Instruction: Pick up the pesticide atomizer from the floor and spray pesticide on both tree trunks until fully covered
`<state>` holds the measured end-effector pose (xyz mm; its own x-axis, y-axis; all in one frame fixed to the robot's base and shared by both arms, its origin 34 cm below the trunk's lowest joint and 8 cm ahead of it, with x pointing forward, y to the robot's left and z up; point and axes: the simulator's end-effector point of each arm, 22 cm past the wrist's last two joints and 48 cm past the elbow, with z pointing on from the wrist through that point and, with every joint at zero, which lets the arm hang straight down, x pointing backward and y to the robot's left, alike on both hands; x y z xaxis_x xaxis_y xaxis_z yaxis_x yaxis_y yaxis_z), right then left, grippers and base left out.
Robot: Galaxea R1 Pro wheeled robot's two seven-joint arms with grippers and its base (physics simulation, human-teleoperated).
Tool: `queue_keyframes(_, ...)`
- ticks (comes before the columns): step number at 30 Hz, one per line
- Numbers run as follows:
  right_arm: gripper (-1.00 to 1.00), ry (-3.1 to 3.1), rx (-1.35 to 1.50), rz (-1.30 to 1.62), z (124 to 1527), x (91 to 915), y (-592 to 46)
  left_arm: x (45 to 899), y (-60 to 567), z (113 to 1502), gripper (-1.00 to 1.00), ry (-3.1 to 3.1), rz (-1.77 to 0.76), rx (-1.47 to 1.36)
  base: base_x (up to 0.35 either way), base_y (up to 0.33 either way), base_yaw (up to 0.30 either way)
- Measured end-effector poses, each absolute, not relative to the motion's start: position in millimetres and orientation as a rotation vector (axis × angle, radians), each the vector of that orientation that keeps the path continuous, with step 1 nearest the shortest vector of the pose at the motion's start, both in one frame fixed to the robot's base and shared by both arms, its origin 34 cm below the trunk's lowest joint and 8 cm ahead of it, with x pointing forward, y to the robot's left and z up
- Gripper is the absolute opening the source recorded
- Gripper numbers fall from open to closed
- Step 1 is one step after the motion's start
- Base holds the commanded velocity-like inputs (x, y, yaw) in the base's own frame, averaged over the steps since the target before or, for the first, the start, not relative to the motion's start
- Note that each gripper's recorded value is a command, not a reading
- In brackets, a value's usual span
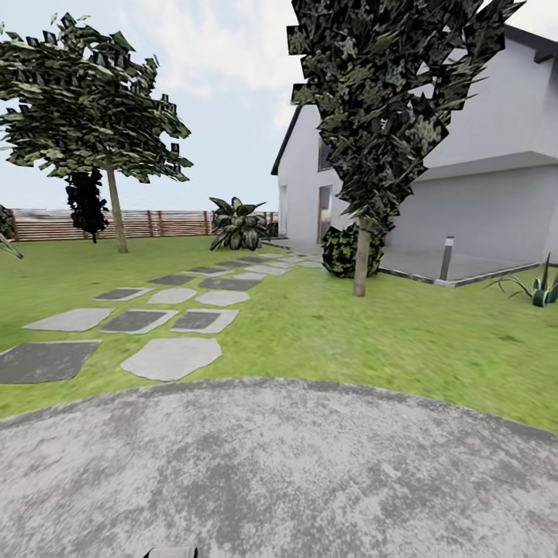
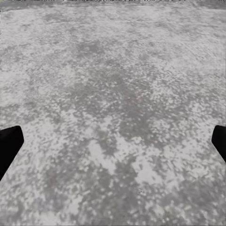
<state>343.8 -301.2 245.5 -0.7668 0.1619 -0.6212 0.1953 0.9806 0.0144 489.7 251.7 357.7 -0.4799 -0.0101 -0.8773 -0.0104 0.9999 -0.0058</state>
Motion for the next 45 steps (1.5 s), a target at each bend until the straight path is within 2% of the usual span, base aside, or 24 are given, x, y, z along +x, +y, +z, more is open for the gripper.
queue_keyframes(13, 1.00, 2.439, 0.268, -0.069, 248.5, 347.4, -303.9, 489.8, 251.5, 357.8, 1.00, 2.071, 0.000, -0.014, 0.284, 0.210, -0.031)
queue_keyframes(45, 1.00, 2.431, 0.267, -0.065, 250.5, 349.6, -303.2, 491.8, 251.7, 362.0, 1.00, 2.061, 0.000, -0.015, 0.264, 0.199, -0.253)
